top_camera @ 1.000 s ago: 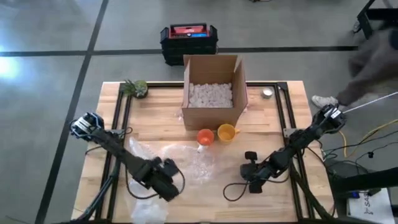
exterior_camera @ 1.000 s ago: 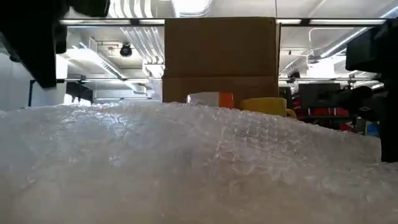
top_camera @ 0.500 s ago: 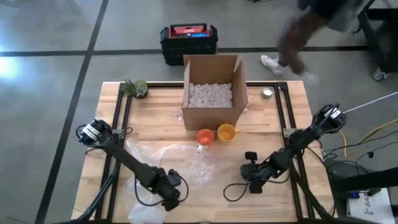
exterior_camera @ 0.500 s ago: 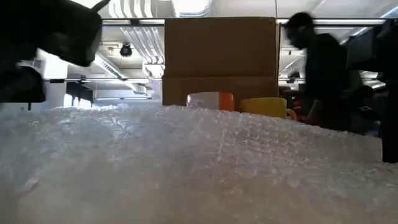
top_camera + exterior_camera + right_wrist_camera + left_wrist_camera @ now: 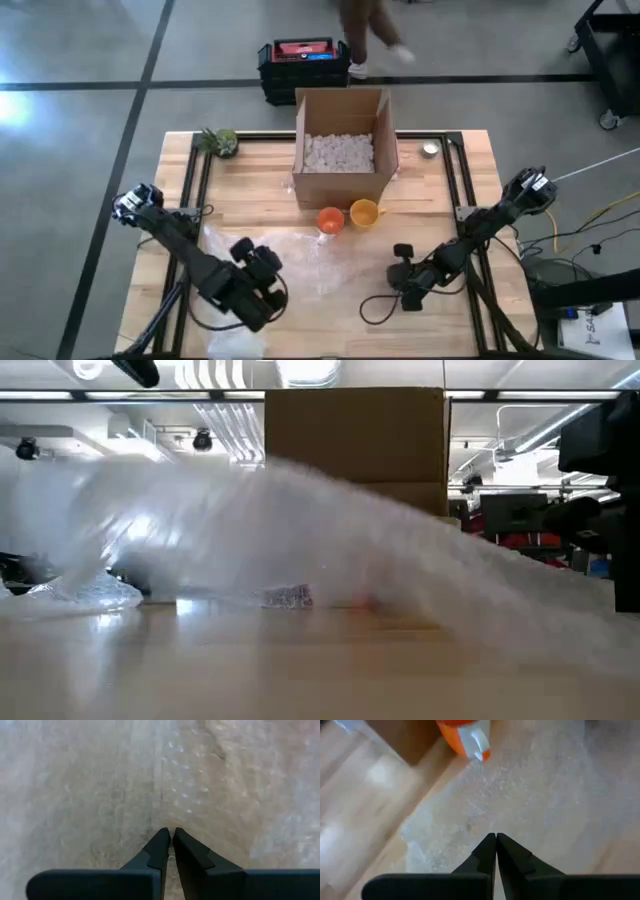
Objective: Wrap mug
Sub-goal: Wrap the yellow mug with the transparent bubble wrap
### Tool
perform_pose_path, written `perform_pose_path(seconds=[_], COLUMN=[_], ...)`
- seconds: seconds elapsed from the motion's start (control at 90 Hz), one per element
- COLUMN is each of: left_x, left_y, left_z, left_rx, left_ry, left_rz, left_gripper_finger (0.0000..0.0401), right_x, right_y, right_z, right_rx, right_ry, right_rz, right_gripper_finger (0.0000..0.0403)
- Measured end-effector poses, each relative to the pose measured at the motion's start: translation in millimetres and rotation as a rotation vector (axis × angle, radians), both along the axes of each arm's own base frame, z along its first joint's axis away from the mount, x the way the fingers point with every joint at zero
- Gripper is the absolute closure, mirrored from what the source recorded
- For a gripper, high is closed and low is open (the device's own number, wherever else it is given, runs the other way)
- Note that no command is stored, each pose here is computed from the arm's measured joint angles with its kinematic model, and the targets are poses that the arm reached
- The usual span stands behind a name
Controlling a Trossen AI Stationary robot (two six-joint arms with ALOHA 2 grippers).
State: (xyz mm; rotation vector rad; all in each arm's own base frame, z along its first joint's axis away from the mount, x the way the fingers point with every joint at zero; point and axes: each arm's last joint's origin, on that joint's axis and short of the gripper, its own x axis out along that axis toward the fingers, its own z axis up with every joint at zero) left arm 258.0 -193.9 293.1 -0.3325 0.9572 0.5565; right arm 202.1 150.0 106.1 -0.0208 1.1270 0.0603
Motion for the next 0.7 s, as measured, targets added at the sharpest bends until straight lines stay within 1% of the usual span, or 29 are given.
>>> perform_pose_path(seconds=[0.089, 0.189, 0.278, 0.389, 0.456, 0.611, 0.656, 0.7], left_x=[2.9, 5.6, 7.8, 6.5, 7.0, 6.4, 6.2, 5.3], left_y=[-7.4, -15.4, -19.6, -18.6, -18.3, -18.0, -18.0, -17.3], left_z=[-14.1, -40.9, -65.1, -92.7, -104.4, -120.5, -123.2, -125.2], left_rx=[-0.119, -0.261, -0.380, -0.419, -0.474, -0.609, -0.626, -0.617], left_ry=[0.041, 0.090, 0.078, 0.040, 0.032, 0.068, 0.087, 0.102], left_rz=[-0.023, -0.060, -0.087, -0.081, -0.093, -0.142, -0.161, -0.163], left_gripper_finger=[0.0401, 0.0401, 0.0401, 0.0401, 0.0401, 0.0401, 0.0401, 0.0401], right_x=[-0.5, -0.5, -0.5, -0.4, -0.4, -0.3, -0.3, -0.1], right_y=[0.7, 1.0, 1.1, 1.1, 1.1, 1.1, 1.0, 0.7], right_z=[0.0, 0.0, 0.1, 0.1, 0.1, 0.1, 0.1, 0.2], right_rx=[0.003, 0.004, 0.005, 0.006, 0.006, 0.005, 0.001, -0.006], right_ry=[-0.001, -0.002, -0.003, -0.003, -0.003, -0.004, -0.007, -0.013], right_rz=[-0.005, -0.006, -0.006, -0.005, -0.005, -0.005, -0.006, -0.010], right_gripper_finger=[0.0384, 0.0384, 0.0384, 0.0384, 0.0384, 0.0384, 0.0384, 0.0384])
